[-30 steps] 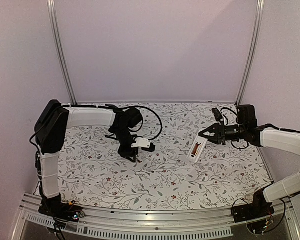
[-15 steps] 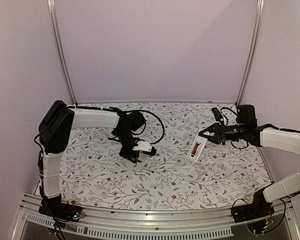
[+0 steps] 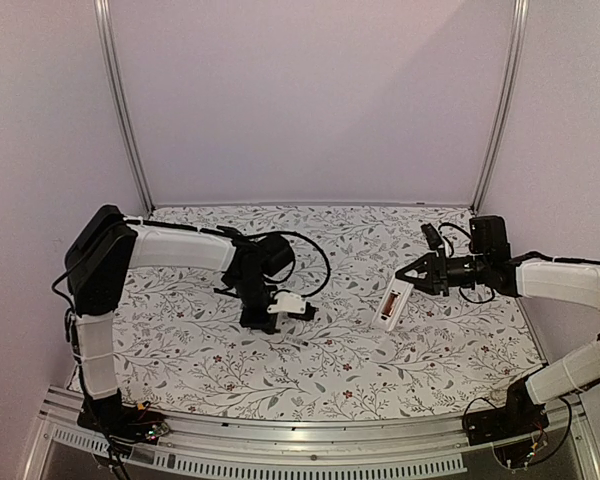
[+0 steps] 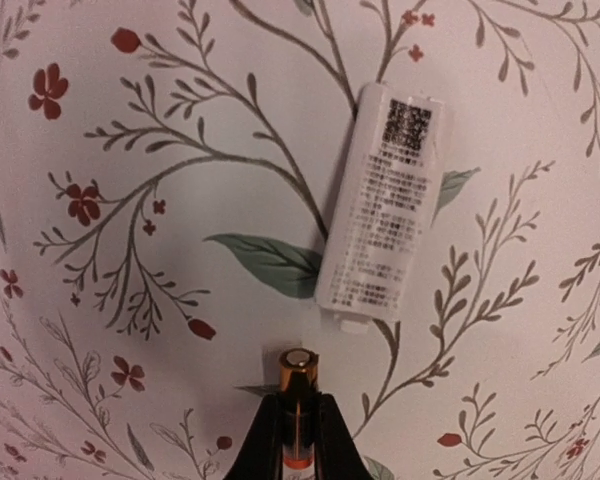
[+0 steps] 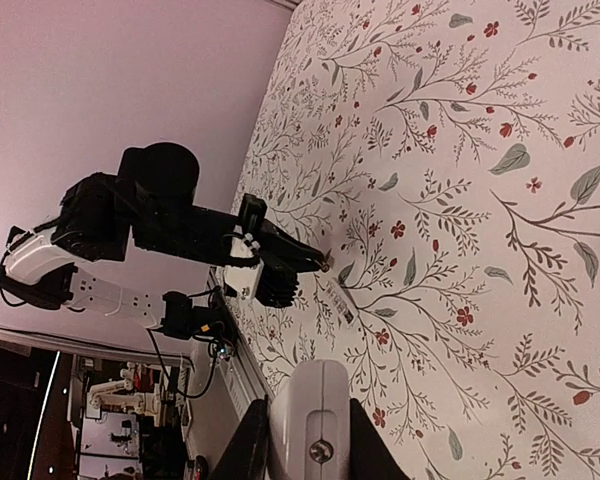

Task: Load the batteries into the remote control
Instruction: Pick up the battery from the center of the board.

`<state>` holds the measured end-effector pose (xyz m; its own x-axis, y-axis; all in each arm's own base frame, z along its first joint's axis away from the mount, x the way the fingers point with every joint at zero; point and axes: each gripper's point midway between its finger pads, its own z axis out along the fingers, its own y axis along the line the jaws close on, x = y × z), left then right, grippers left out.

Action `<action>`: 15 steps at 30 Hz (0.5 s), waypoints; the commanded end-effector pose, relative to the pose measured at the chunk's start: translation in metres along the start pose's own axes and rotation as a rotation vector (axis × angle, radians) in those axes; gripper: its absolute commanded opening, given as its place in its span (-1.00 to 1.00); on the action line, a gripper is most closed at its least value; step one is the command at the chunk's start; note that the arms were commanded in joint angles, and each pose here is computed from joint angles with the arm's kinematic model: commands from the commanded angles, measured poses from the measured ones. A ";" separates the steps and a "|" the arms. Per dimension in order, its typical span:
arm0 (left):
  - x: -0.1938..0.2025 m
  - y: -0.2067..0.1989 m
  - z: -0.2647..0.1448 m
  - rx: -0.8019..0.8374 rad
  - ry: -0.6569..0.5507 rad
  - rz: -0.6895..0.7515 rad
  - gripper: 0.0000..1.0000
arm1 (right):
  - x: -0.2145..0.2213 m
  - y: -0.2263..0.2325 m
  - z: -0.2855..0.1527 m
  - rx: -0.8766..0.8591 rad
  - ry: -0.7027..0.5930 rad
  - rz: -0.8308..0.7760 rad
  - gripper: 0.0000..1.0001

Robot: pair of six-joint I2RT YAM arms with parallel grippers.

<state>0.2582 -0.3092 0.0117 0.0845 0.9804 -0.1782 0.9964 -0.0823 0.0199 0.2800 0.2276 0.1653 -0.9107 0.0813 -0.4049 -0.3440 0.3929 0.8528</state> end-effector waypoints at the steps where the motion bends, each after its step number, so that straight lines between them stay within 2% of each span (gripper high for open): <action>1: -0.025 0.009 -0.051 -0.123 -0.129 -0.196 -1.00 | 0.005 0.002 0.011 -0.001 0.006 -0.002 -1.00; 8: -0.067 0.000 -0.127 -0.196 -0.264 -0.540 -1.00 | 0.010 0.010 0.036 -0.022 0.014 0.010 -1.00; 11: -0.077 -0.001 -0.153 -0.211 -0.308 -0.781 -1.00 | 0.008 0.017 0.044 -0.045 0.002 0.027 -1.00; 15: -0.096 -0.024 -0.160 -0.036 -0.367 -0.937 -1.00 | 0.009 0.028 0.055 -0.073 -0.011 0.034 -1.00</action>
<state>0.2490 -0.3738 0.1840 -0.4802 0.7017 -0.5263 0.8379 0.5445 -0.0386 0.2706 0.2749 0.1565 -0.9301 0.0607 -0.3622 -0.3179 0.3609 0.8768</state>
